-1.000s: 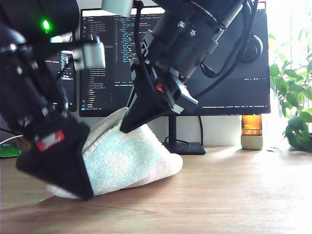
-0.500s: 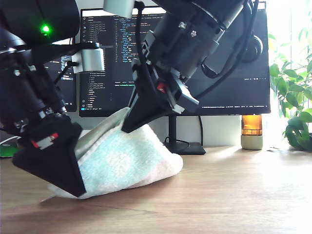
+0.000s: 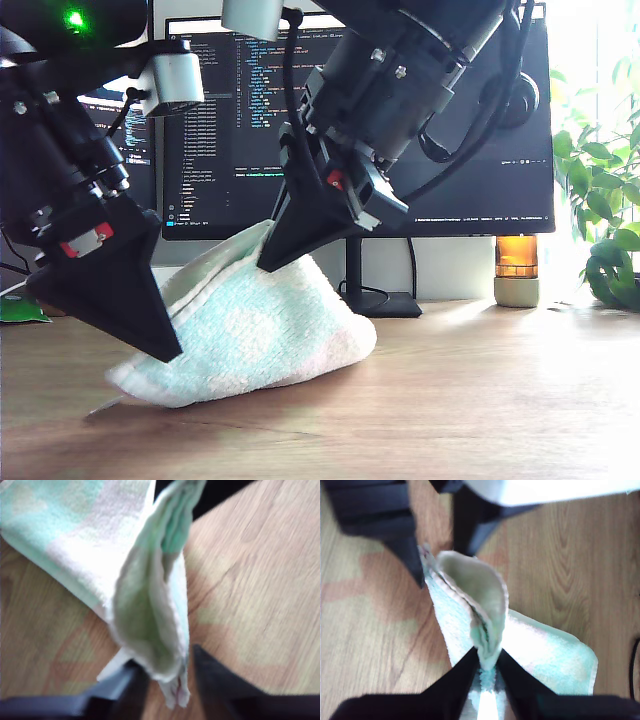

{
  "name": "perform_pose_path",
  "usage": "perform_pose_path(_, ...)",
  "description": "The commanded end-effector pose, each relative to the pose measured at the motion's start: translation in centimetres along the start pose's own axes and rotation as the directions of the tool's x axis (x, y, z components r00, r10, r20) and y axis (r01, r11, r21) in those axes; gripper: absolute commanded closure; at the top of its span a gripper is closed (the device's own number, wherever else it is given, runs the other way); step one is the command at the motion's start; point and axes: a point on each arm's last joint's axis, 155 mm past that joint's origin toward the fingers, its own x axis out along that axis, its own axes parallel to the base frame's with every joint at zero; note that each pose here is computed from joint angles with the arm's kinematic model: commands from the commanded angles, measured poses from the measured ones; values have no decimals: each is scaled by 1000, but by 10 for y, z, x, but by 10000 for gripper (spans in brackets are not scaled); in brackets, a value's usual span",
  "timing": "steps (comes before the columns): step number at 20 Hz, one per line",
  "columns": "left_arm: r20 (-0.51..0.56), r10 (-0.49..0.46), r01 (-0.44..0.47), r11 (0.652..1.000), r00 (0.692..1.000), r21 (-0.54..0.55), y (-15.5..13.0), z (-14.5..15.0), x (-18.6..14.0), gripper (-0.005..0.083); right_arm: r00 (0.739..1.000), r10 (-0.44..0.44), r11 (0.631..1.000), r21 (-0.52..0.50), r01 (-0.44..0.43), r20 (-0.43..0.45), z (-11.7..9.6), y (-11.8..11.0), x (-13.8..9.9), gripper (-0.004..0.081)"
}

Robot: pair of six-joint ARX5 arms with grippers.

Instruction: Fold the tea towel to a neat square and place it to the right

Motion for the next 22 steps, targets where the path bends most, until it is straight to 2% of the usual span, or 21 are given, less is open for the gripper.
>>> perform_pose_path(1, 18, 2, -2, 1000, 1000, 8, 1, 3, 1, 296, 1000, 0, 1000, 4, 0, 6, 1, 0, 2, 781)
perform_pose_path(6, 88, 25, -26, 1000, 996, 10, 7, 21, 0, 288, 1000, 1, 1000, 4, -1, 6, 1, 0, 2, 781)
perform_pose_path(7, 83, 32, -33, 999, 996, 7, 9, 20, 0, 282, 1000, 1, 1000, 5, -1, 6, 1, 0, 2, 781)
perform_pose_path(11, 16, 84, -84, 996, 996, -37, 28, 1, 0, 147, 1000, 1, 1000, 5, -1, 6, 1, 0, 2, 781)
perform_pose_path(13, -26, 107, -109, 993, 994, -56, 36, -11, -1, 127, 1000, 1, 1000, 4, -1, 7, 1, 0, 2, 781)
perform_pose_path(15, -6, 127, -127, 990, 992, -63, 42, -6, -2, 127, 1000, 1, 1000, 5, -1, 6, 1, 0, 2, 781)
perform_pose_path(17, 17, 125, -124, 990, 992, -63, 42, -1, -2, 127, 1000, 1, 1000, 4, -1, 7, 1, 0, 2, 781)
perform_pose_path(19, 41, 70, -68, 996, 997, -56, 31, 4, -1, 127, 1000, 2, 1000, 4, -2, 8, 1, 0, 2, 781)
perform_pose_path(22, 62, 44, -41, 998, 997, -40, 23, 10, -1, 128, 1000, 2, 1000, 5, -2, 8, 1, 0, 2, 781)
